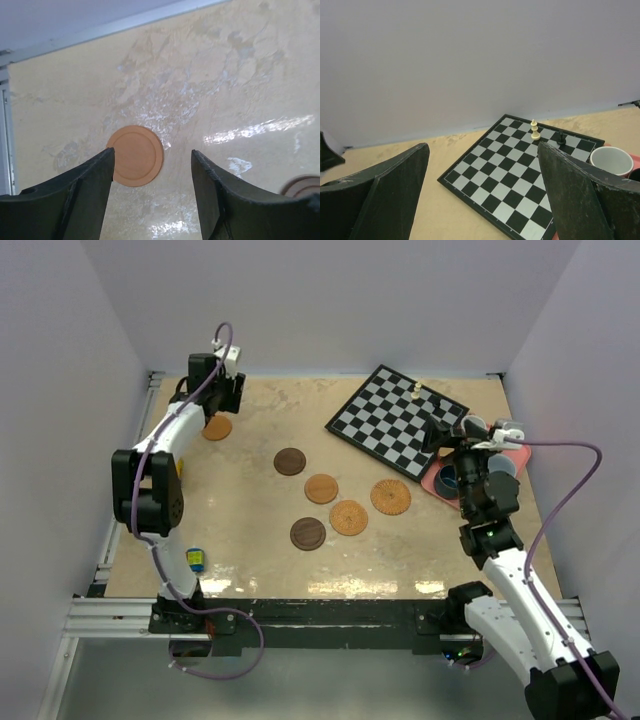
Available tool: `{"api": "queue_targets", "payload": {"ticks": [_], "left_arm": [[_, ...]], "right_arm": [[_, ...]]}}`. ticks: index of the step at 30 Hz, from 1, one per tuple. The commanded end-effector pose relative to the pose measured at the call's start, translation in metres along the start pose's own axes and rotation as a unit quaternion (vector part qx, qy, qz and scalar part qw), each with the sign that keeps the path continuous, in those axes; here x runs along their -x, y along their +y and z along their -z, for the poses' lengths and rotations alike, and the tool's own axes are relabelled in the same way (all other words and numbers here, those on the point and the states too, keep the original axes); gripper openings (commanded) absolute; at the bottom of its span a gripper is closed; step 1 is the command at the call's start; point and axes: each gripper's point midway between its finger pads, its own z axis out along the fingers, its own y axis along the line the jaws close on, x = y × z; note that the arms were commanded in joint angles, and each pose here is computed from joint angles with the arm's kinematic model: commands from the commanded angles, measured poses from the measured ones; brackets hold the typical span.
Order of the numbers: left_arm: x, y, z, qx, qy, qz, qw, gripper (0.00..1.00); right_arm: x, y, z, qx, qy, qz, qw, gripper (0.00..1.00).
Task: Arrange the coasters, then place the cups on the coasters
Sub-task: Move the coaster to the center of the board.
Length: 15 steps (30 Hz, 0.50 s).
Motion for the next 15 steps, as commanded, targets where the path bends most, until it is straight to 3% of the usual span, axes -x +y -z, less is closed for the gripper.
{"api": "queue_targets", "payload": {"ticks": [1, 3, 6, 10, 15], "left_arm": [[0.073, -0.010, 0.062, -0.011, -0.088, 0.025, 0.996, 0.68], [0.096, -0.017, 0.101, 0.002, -0.117, 0.033, 0.993, 0.72], [0.119, -0.045, 0.169, -0.063, -0.175, 0.073, 0.980, 0.80], [0.081, -0.060, 0.214, -0.100, -0.199, 0.096, 0.970, 0.85], [0.024, -0.032, 0.220, -0.006, -0.197, 0.093, 0.976, 0.92]], "right_arm": [[0.005, 0.014, -0.007, 0.035, -0.002, 0.018, 0.999, 0.95], [0.000, 0.021, -0.012, 0.054, 0.010, 0.030, 0.998, 0.94], [-0.014, 0.031, -0.019, 0.080, 0.040, 0.040, 0.995, 0.93], [-0.043, 0.050, -0.032, 0.121, 0.096, 0.044, 0.987, 0.90], [-0.100, 0.100, -0.044, 0.170, 0.192, 0.085, 0.963, 0.89]]}}
